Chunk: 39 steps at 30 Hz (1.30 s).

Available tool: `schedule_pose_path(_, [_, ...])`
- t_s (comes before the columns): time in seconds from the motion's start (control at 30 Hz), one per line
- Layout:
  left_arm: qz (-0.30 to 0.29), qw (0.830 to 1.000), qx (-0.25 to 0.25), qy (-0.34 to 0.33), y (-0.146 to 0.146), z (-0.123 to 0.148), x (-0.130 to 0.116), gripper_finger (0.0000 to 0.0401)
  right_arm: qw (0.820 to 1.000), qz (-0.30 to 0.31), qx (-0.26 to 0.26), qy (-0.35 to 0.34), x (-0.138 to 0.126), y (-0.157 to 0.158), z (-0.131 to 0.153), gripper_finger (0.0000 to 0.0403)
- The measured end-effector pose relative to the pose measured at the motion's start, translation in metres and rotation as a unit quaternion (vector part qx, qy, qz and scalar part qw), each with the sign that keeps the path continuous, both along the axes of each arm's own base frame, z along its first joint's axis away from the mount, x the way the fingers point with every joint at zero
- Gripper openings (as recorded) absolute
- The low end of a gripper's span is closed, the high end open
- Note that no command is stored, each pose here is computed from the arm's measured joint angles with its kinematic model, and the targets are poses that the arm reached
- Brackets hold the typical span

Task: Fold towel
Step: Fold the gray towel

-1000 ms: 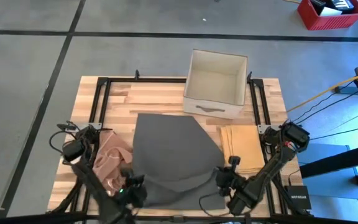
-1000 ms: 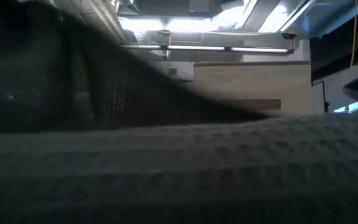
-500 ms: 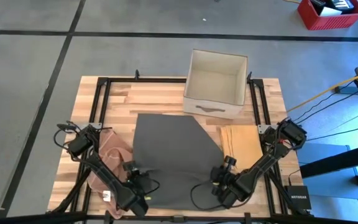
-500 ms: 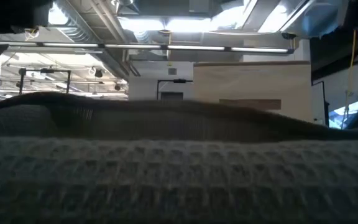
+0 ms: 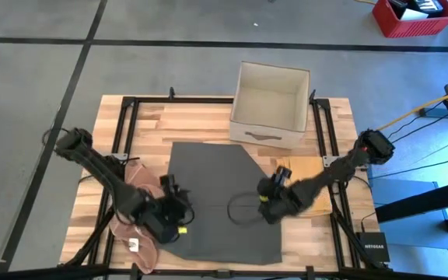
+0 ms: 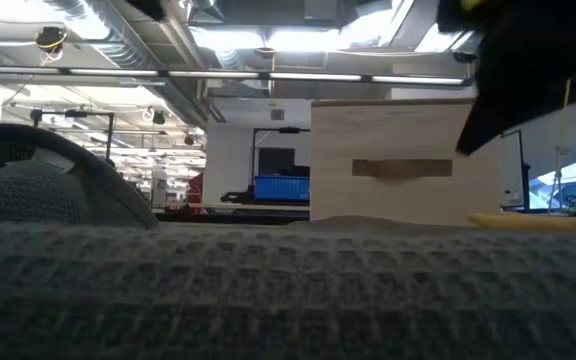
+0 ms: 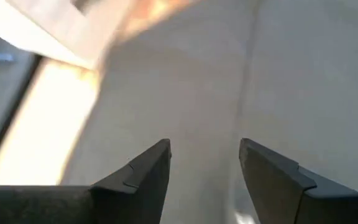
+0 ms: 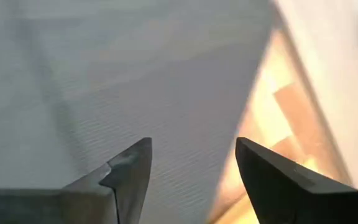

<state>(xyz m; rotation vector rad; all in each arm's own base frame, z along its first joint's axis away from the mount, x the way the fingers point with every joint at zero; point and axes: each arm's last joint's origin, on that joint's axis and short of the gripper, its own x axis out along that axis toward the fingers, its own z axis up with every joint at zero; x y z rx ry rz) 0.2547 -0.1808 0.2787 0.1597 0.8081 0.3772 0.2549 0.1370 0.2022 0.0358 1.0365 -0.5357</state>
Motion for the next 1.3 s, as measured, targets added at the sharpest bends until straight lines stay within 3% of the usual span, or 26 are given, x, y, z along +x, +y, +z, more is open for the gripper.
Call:
schedule_pose_path(0.2, [0.02, 0.998, 0.007, -0.053, 0.038, -0.04, 0.018, 0.0186, 0.999, -0.041, 0.027, 0.01, 0.002, -0.056, -0.042, 0.0236])
schedule_pose_path(0.47, [0.044, 0.99, -0.09, -0.103, 0.078, -0.108, 0.038, 0.0186, 0.99, -0.041, 0.135, -0.029, 0.008, -0.099, -0.073, 0.0237])
schedule_pose_path(0.67, [0.039, 0.993, -0.068, -0.091, 0.089, -0.145, 0.037, 0.0186, 0.967, 0.026, 0.222, -0.12, 0.022, -0.091, -0.069, 0.0237])
schedule_pose_path(0.77, [0.034, 0.996, -0.03, -0.075, 0.095, -0.151, 0.039, 0.0186, 0.95, 0.062, 0.239, -0.19, 0.032, -0.077, -0.061, 0.0237])
schedule_pose_path(0.9, [0.053, 0.995, -0.021, -0.077, 0.108, -0.153, 0.044, 0.0186, 0.932, 0.094, 0.237, -0.257, 0.041, -0.062, -0.056, 0.0237])
schedule_pose_path(1.13, [0.079, 0.993, -0.021, -0.086, 0.123, -0.152, 0.049, 0.0186, 0.912, 0.148, 0.225, -0.31, 0.057, -0.041, -0.08, 0.0237])
schedule_pose_path(1.3, [0.079, 0.992, -0.023, -0.094, 0.123, -0.15, 0.05, 0.0186, 0.899, 0.218, 0.262, -0.276, 0.064, -0.023, -0.094, 0.0237])
